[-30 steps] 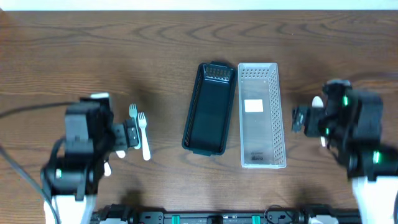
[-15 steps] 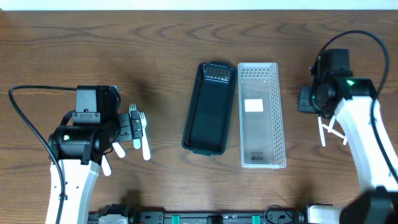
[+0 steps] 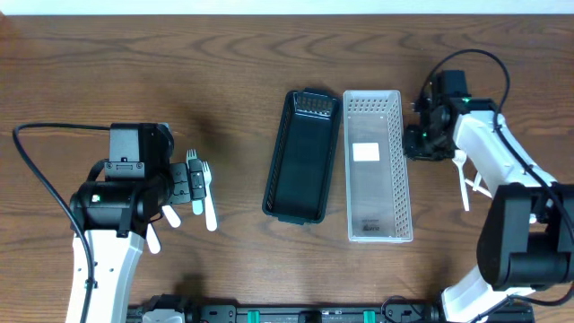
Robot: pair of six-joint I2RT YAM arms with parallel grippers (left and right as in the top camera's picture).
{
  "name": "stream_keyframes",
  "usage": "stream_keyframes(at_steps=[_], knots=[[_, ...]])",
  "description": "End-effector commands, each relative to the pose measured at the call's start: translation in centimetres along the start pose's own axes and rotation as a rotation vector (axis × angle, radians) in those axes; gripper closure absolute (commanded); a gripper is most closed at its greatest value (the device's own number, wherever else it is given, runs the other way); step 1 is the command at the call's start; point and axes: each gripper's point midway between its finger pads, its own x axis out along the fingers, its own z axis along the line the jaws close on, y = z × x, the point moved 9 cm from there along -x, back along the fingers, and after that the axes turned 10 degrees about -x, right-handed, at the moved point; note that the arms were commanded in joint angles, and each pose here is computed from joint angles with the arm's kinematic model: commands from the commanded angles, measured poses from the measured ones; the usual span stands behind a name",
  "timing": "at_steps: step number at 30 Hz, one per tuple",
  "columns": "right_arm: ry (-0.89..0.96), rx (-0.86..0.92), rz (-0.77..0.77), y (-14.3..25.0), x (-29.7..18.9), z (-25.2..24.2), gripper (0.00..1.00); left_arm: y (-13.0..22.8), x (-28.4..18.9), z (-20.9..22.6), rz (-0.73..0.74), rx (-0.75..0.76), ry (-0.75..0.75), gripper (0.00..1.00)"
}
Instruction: Pack container
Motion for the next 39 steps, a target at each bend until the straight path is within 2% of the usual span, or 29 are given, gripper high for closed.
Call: stream_keyframes(at_steps=[1,9,14,16,23,26,27,28,29,31,34,39], knots=[[-0.124,-0.083,-0.046,-1.0,0.3,2.0,0.74,-0.4,-0.5,0.0,-0.017,-0.017,0.006,0.02],[-0.125,-0.134,-0.155,-2.8,0.2,3.4,0.72,-0.4,-0.5,0.0,-0.016,-0.017,0.006,0.02],[-0.123,-0.142,-0.182,-3.2,0.2,3.6,0.68,-0.4,-0.5,0.0,-0.016,-0.017,0.006,0.02],[-0.119,-0.144,-0.19,-3.3,0.2,3.5,0.63,-0.5,-0.5,-0.1,-0.017,-0.017,0.006,0.02],[0.031,-0.105,-0.225,-3.9,-2.3,2.5,0.64,-0.5,-0.5,-0.1,-0.019,-0.017,0.007,0.02],[0.144,-0.069,-0.302,-4.5,-6.6,2.1,0.68,-0.5,-0.5,-0.1,-0.019,-0.017,0.007,0.02],[0.148,-0.07,-0.322,-4.5,-7.7,2.1,0.73,-0.5,-0.5,-0.1,-0.019,-0.017,0.007,0.02],[0.145,-0.07,-0.346,-4.5,-9.1,2.3,0.8,-0.5,-0.5,-0.1,-0.019,-0.017,0.007,0.02],[0.127,-0.075,-0.361,-4.4,-10.3,2.6,0.98,-0.5,-0.5,-0.1,-0.019,-0.017,0.007,0.02],[0.058,-0.111,-0.368,-3.8,-12.0,3.7,0.99,-0.5,-0.5,-0.1,-0.019,-0.017,0.007,0.02],[-0.082,-0.275,-0.351,-2.7,-12.9,6.2,0.99,-0.5,-0.5,-0.1,-0.019,-0.017,0.007,0.02],[-0.041,-0.417,-0.288,-2.4,-11.3,8.6,0.99,-0.5,-0.5,-0.1,-0.018,-0.017,0.007,0.02]])
